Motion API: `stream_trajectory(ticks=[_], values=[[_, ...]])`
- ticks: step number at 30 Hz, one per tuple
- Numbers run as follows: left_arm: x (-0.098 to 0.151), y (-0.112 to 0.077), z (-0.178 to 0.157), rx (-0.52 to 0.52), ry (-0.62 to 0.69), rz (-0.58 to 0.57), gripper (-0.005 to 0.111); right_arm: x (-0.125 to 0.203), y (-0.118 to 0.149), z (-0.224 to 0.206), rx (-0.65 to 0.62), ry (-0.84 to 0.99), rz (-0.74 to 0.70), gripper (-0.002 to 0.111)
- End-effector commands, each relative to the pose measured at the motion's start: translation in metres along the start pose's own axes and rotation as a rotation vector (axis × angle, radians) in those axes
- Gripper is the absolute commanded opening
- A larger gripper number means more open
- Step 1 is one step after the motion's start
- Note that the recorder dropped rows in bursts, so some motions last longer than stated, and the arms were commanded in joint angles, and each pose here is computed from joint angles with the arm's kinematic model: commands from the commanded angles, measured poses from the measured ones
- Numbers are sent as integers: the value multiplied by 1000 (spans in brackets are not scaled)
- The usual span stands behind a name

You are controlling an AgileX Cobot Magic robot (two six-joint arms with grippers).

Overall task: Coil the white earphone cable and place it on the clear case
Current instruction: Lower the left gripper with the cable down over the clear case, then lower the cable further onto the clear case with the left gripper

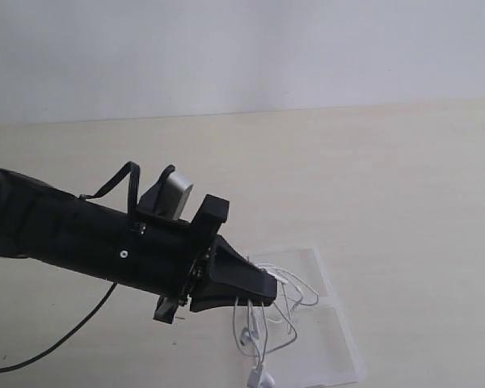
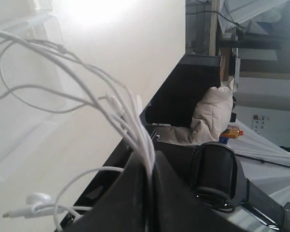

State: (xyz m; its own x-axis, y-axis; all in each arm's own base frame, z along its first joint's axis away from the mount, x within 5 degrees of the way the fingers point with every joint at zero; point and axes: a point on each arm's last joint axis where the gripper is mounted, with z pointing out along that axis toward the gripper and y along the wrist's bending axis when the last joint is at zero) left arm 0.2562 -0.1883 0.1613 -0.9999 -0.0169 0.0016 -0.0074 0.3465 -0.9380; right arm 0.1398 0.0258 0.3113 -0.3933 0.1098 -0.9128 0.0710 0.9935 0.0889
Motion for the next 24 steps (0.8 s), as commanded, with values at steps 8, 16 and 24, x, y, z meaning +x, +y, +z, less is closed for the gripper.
stream_trajectory(ticks=[8, 16, 24], values=[[2, 9, 16, -33, -18, -54, 0, 1, -1, 0, 1, -3, 0, 0], [-12, -5, 17, -3, -39, 0, 0, 1, -1, 0, 1, -3, 0, 0], [-21, -10, 18, -16, -71, 23, 0, 1, -1, 0, 1, -3, 0, 0]])
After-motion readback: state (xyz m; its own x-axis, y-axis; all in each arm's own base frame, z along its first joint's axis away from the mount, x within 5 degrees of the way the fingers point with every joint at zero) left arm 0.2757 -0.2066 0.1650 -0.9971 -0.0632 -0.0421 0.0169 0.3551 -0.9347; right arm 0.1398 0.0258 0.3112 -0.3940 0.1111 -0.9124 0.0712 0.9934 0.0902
